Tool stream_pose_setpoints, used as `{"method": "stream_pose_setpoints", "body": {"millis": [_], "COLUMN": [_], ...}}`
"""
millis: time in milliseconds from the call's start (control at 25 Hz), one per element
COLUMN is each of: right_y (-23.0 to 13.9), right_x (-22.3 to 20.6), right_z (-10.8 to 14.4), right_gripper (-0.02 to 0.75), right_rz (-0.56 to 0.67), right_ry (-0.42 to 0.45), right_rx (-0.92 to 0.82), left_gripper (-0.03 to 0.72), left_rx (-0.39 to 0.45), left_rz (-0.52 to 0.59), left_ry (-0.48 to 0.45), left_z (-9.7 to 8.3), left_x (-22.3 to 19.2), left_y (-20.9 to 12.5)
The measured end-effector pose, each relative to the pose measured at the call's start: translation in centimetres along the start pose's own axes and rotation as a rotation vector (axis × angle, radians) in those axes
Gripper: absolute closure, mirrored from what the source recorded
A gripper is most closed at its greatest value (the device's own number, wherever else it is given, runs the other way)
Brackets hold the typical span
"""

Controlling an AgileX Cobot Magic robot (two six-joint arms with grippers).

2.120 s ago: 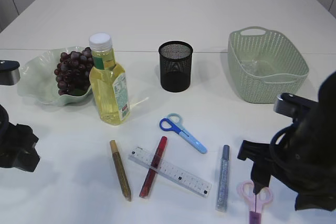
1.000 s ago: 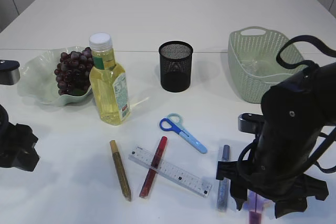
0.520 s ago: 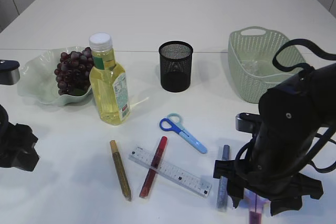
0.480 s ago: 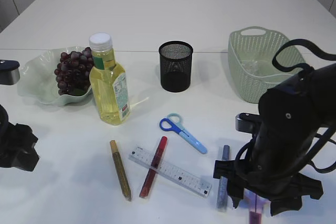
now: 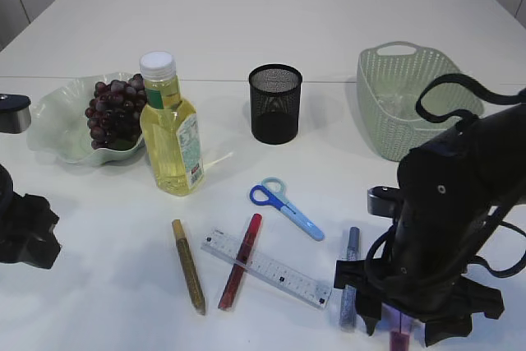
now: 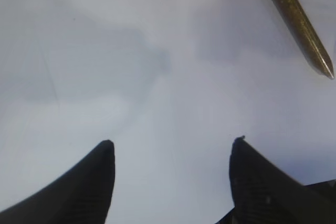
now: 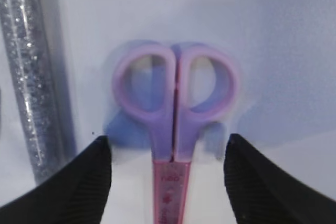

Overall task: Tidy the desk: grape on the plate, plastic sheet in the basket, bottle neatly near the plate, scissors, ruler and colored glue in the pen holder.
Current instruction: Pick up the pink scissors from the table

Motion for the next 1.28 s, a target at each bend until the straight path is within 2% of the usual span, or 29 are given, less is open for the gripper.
{"method": "stream_pose_setpoints", "body": {"millis": [1000,1280], "right_y": [0.17,0.22], "right_x": [-0.64,-0.69], "right_z": [0.19,0.26], "right_gripper": [0.217,0.244], "right_rz": [0.003,0.003], "right_ry": [-0.004,-0.005], "right_rx": [0.003,0.005], "left_gripper": [0.190,0.190], "left_rx": [0.000,0.000], "left_rz": [0.002,0.002], "left_ry": [0.000,0.000], "left_z": [0.00,0.00], "left_x": [0.00,0.00], "left_y": [-0.03,-0.03]}}
Point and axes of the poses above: a point on each arm's last joint axis where the gripper is mounted, x pointing back along that axis away from the gripper, z along the wrist's bending axis when the last joint is at zero, y = z × x, the point moved 8 cm from there along -x, pointing out along that axis toward the gripper, and after that the axes turned 5 degrees about -x, right-handed, at the moved point
